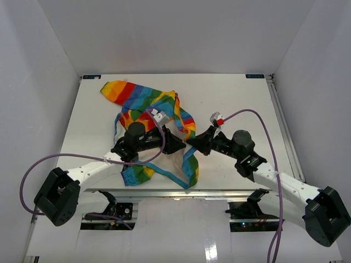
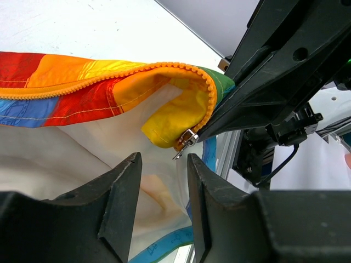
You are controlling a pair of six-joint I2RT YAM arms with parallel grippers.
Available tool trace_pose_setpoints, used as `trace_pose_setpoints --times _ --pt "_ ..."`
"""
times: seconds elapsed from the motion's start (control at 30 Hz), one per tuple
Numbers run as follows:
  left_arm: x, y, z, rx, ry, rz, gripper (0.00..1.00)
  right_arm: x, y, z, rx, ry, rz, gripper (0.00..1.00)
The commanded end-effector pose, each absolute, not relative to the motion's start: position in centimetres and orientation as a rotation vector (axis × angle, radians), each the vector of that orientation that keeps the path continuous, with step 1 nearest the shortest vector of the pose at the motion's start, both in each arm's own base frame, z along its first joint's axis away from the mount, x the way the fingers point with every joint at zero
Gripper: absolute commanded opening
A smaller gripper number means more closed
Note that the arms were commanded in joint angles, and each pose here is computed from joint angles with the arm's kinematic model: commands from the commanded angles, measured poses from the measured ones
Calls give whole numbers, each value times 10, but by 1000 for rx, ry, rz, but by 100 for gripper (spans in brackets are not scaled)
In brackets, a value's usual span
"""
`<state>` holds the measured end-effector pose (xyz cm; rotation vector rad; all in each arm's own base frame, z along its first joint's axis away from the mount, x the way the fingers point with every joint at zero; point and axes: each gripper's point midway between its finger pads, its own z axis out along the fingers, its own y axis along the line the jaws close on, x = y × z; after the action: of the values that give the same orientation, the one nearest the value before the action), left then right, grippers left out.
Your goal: Zip up the jacket
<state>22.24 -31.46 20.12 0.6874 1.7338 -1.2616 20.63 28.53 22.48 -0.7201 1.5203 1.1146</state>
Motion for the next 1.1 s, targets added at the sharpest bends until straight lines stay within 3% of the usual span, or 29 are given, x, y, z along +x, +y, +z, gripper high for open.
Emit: trace_pose_setpoints --times 0.0,0.03,0.1,0.23,0.27,1.07 --pt "222 -318 214 699 1667 -1284 44 204 285 253 -717 1404 1123 8" --pt "222 -318 215 697 1663 -1287 44 204 286 254 -717 1401 1125 8" --pt "222 -319 217 692 1653 -1296 34 203 285 252 -720 1405 1126 8" --pt "221 -319 218 689 1656 -1306 3 204 285 251 -717 1406 1119 8" --pt "221 -319 218 687 1660 -1306 1 205 284 251 -712 1408 1115 8" --pt "227 -301 189 636 1824 -1158 0 213 280 255 -675 1415 1071 8"
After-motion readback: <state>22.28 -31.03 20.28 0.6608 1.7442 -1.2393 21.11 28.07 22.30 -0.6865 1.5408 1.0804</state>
